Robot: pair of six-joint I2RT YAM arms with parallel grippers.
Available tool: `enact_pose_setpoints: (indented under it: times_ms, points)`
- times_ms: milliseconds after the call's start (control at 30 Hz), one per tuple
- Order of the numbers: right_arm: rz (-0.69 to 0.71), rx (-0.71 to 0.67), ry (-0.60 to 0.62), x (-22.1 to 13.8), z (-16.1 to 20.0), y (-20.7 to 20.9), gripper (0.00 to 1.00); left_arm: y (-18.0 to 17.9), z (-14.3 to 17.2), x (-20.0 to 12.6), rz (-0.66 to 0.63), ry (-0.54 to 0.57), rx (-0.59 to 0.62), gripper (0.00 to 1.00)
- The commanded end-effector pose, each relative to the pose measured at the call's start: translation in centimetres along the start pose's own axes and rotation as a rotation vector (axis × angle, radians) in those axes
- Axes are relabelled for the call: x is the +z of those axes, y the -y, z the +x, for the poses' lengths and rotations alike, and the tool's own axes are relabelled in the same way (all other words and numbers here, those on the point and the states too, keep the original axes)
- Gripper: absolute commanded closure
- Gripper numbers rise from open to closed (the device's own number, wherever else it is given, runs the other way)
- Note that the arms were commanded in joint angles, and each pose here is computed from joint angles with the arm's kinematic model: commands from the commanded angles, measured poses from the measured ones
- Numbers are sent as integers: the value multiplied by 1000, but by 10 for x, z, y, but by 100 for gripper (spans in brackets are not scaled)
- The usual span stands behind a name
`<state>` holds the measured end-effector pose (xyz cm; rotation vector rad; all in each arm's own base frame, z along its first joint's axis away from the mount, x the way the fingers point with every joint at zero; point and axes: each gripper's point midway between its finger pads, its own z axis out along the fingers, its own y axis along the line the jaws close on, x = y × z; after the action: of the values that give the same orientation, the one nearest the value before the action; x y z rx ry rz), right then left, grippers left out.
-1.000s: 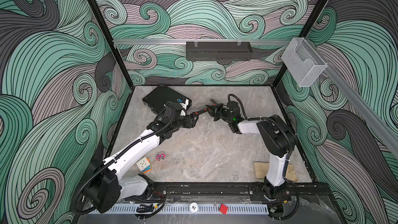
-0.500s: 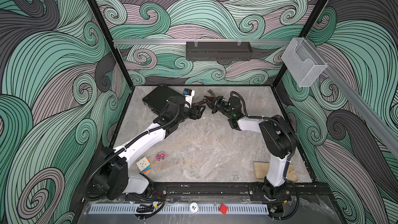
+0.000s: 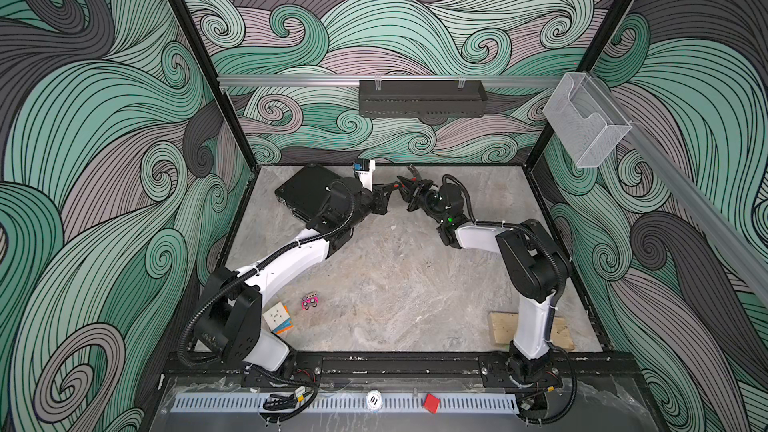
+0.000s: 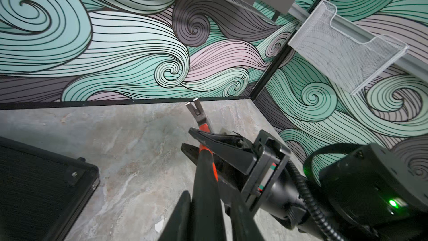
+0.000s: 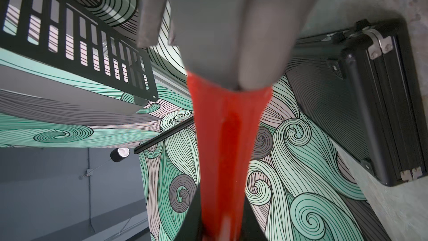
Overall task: Use a claw hammer to pull out a nail
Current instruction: Pick up the hammer at the center of the board.
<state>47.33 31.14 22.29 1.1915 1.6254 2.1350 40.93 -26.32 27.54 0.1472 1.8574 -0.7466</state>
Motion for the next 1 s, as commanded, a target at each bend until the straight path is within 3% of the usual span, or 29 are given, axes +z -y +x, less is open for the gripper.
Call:
enact_pose_setpoints:
  times_ms: [0, 33, 167, 300, 467, 533, 833, 967]
  points:
    - [-155, 116, -262, 4, 80, -37, 86, 6, -22, 10, -5, 73, -12, 94]
    - [-159, 120, -267, 5, 82, -36, 86, 6, -23, 10, -8, 77, -14, 100]
    - [-181, 132, -266, 7, 83, -31, 83, 13, -29, 10, 2, 73, -8, 100]
    - [-209, 127, -262, 4, 80, -30, 72, 19, -38, 4, 9, 70, 13, 100]
    - [-204, 116, -241, 0, 75, -22, 46, 27, -49, -2, 5, 41, 68, 100]
    - [-194, 111, -235, -2, 73, -17, 29, 26, -52, -3, -13, 22, 95, 100]
    - [-90, 95, -217, -23, 67, 20, 25, 15, -56, 4, -82, -72, 229, 100]
    - [-26, 67, -272, -36, 77, 35, 21, 1, -62, 10, -119, -108, 272, 100]
